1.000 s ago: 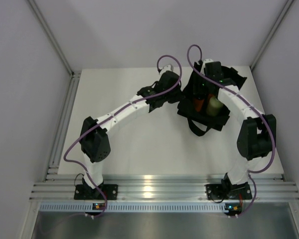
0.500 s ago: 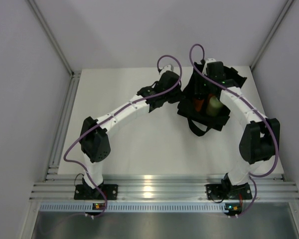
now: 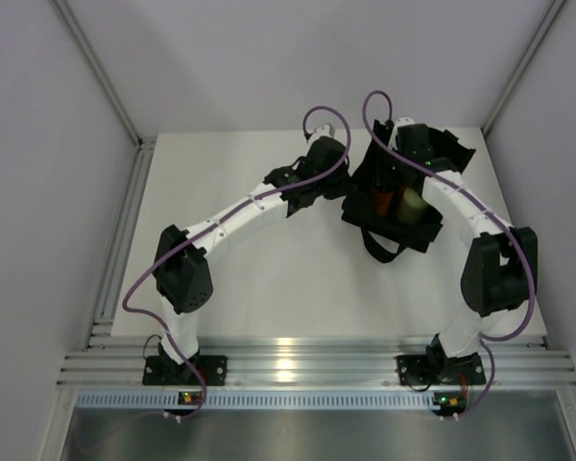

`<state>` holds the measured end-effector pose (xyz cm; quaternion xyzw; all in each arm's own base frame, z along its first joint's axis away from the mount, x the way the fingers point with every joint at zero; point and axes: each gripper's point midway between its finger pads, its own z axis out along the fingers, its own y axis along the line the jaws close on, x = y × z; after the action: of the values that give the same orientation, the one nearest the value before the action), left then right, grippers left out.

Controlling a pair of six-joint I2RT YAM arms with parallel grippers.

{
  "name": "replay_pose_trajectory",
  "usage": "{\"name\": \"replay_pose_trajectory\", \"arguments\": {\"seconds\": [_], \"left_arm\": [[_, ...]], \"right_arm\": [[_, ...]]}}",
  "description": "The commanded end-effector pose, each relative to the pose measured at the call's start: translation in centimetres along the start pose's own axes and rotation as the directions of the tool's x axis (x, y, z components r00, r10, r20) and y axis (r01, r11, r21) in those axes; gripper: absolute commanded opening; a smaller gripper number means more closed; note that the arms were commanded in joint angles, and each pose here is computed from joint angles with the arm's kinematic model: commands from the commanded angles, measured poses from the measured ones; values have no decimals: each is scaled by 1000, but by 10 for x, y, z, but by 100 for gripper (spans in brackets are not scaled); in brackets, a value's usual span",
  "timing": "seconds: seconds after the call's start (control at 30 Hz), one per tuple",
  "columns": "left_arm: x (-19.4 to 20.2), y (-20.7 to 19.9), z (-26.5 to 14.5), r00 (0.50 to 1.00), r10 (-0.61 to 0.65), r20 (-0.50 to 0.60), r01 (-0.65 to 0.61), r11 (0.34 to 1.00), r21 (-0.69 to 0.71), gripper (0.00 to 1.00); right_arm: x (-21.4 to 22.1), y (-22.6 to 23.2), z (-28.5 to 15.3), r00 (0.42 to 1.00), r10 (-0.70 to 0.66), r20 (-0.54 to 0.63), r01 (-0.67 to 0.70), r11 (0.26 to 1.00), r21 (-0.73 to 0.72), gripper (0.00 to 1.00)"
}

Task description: Take the personal care products out of the canvas bag

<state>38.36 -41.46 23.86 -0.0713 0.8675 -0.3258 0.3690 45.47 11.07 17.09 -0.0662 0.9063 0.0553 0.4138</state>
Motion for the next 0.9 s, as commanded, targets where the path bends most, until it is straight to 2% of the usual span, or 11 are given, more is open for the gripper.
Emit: {"name": "replay_pose_trajectory", "arguments": {"seconds": [0.0,0.17,0.23,0.47,0.57,0.67,0.77,0.8,0.87], "left_arm": [[-6,-15,-6,1000,4,3,-4,999,46,0],[-6,-16,-7,1000,4,2,-4,999,48,0],[-6,-16,-7,1000,4,3,-4,999,47,0],[-8,-16,-8,1000,3,10,-4,999,47,0],[-9,-17,-8,1000,1,12,-2,999,50,0],[-9,-17,-8,1000,1,12,-2,999,48,0],[-8,-16,-8,1000,2,11,-2,999,44,0],[-9,-16,-9,1000,1,13,-2,999,47,0],[-9,-17,-9,1000,3,14,-3,999,48,0]], "right_arm": [[-5,3,1,999,-5,43,6,1000,-14,47],[-2,1,3,999,6,37,-6,1000,-12,47],[-2,0,2,999,13,44,-12,1000,-15,45],[-3,-2,-5,999,6,54,-6,1000,-5,29],[-4,-1,-7,998,1,59,0,1000,-6,18],[-5,-2,-8,998,6,64,-6,1000,-3,16],[-12,-1,-15,996,13,83,-12,1000,-8,7],[-16,-1,-17,995,13,94,-12,1000,-9,1],[-27,1,-26,992,13,126,-11,1000,-14,0]]}}
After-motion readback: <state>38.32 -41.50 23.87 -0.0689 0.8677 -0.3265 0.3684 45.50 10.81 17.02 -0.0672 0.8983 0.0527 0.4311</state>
